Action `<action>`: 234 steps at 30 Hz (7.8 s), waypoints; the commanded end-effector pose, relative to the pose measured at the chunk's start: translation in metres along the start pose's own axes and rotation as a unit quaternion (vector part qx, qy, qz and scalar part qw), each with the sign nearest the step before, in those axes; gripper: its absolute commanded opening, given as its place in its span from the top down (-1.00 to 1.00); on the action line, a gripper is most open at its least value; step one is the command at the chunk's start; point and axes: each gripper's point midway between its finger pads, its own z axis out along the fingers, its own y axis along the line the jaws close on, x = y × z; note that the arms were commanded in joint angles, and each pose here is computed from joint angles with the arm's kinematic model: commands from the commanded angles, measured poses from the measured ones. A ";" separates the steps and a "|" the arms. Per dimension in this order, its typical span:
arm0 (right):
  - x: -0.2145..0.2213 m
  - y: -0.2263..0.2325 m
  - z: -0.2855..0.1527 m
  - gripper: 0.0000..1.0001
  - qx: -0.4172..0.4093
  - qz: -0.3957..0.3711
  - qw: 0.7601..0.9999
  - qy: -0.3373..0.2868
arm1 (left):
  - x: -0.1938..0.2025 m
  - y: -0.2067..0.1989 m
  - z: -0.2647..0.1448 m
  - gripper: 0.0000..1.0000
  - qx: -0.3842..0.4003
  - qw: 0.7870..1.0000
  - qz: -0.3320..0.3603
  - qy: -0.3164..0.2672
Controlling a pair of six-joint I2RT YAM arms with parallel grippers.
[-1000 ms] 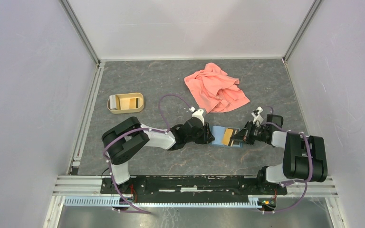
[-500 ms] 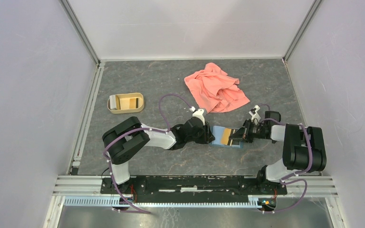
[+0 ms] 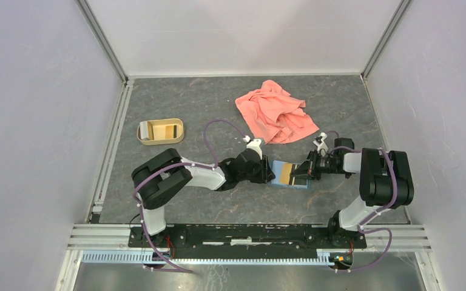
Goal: Put the credit cards into the card holder
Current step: Insert the credit card into the card holder.
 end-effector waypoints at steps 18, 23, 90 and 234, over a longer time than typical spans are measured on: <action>-0.009 -0.005 0.005 0.36 0.044 -0.079 0.996 0.021 | 0.033 0.012 0.002 0.14 -0.009 0.998 0.000 0.055; -0.011 -0.005 0.002 0.27 0.052 -0.096 0.994 0.017 | 0.032 0.012 0.000 0.15 -0.009 0.999 0.001 0.054; -0.014 0.028 -0.003 -0.65 0.085 -0.473 0.873 0.082 | 0.010 -0.007 -0.017 0.14 0.063 0.998 -0.030 0.013; -0.022 0.002 -0.012 0.52 0.073 -0.490 0.859 0.129 | -0.034 -0.058 0.040 0.36 0.169 0.970 -0.172 -0.039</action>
